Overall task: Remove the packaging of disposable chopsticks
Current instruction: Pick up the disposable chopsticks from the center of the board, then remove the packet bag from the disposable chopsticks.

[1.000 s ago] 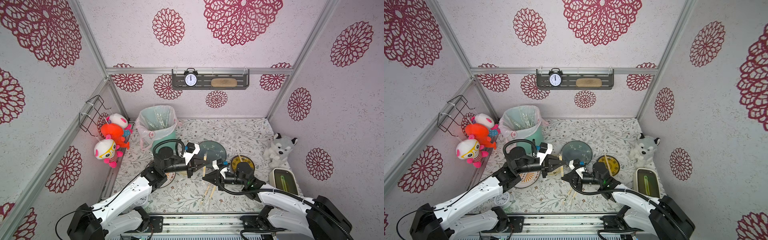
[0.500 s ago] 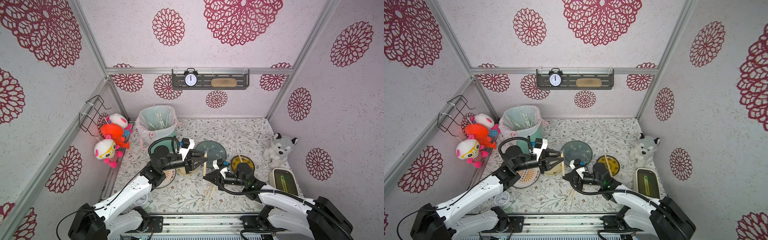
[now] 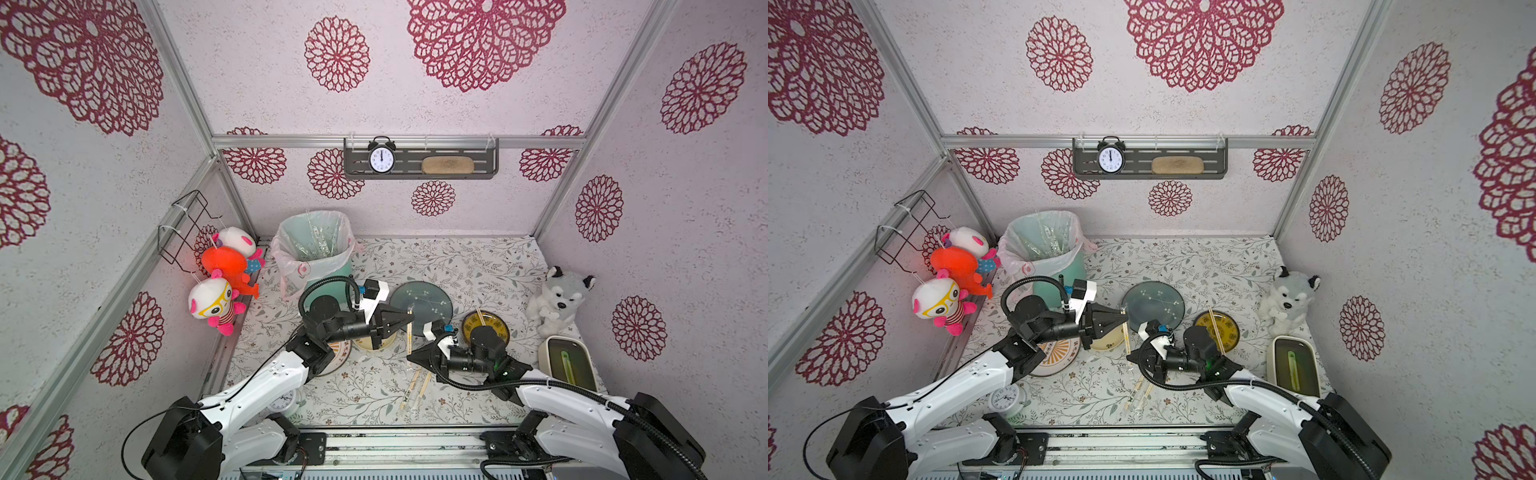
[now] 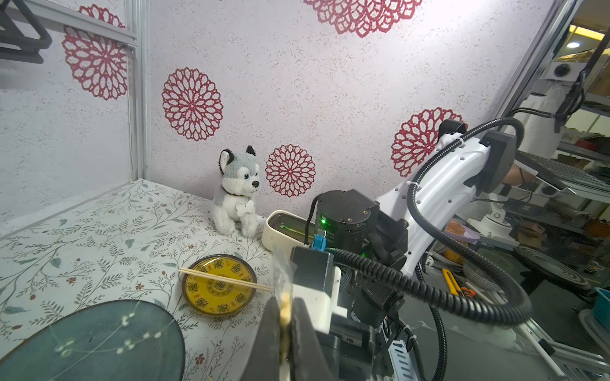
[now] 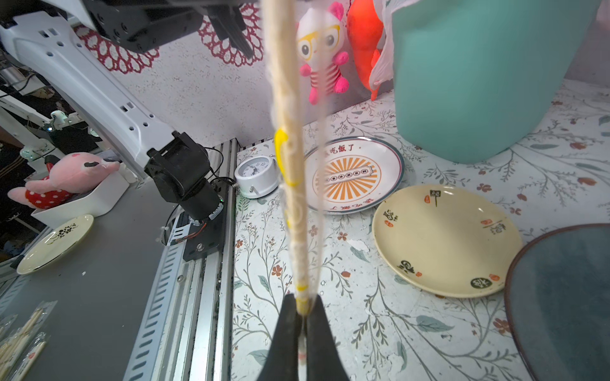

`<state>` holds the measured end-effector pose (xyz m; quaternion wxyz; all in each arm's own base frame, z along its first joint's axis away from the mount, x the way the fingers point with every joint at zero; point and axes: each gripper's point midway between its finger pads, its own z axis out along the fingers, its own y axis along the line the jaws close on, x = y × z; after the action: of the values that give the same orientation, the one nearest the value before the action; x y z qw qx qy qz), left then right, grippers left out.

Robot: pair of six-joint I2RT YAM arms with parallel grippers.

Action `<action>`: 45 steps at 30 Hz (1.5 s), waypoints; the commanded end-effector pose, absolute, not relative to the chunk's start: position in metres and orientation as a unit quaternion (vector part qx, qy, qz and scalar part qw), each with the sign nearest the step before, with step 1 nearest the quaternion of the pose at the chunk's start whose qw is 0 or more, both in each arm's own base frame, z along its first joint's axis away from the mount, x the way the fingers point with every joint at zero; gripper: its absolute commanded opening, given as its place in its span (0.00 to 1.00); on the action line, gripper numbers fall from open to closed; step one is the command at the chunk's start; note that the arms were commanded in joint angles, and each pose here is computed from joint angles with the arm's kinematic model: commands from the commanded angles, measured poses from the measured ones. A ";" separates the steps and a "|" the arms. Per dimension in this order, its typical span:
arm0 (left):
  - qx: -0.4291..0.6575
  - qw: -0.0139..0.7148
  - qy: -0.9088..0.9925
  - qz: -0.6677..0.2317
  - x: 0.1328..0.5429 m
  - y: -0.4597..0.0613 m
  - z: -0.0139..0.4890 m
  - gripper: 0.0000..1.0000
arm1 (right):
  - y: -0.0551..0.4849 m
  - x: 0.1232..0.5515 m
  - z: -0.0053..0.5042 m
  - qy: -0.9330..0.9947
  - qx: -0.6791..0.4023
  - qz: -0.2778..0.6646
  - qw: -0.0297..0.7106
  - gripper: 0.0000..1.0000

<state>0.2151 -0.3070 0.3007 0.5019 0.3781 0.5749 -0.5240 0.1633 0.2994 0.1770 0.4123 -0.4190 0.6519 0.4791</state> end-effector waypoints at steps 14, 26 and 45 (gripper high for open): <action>0.377 0.454 0.629 -0.507 0.193 -0.313 0.221 0.08 | 0.297 0.182 0.239 0.606 -0.400 0.458 0.513 0.00; 0.405 0.426 0.645 -0.488 0.178 -0.315 0.182 0.14 | 0.305 0.194 0.230 0.614 -0.400 0.449 0.512 0.00; 0.394 0.543 0.596 -0.442 0.198 -0.298 0.293 0.62 | 0.315 0.182 0.197 0.645 -0.416 0.444 0.463 0.00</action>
<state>0.1898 -0.3036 0.2855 0.5288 0.3927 0.5865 -0.4714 0.1789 0.3076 0.1788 0.4394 -0.4123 0.6624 0.4453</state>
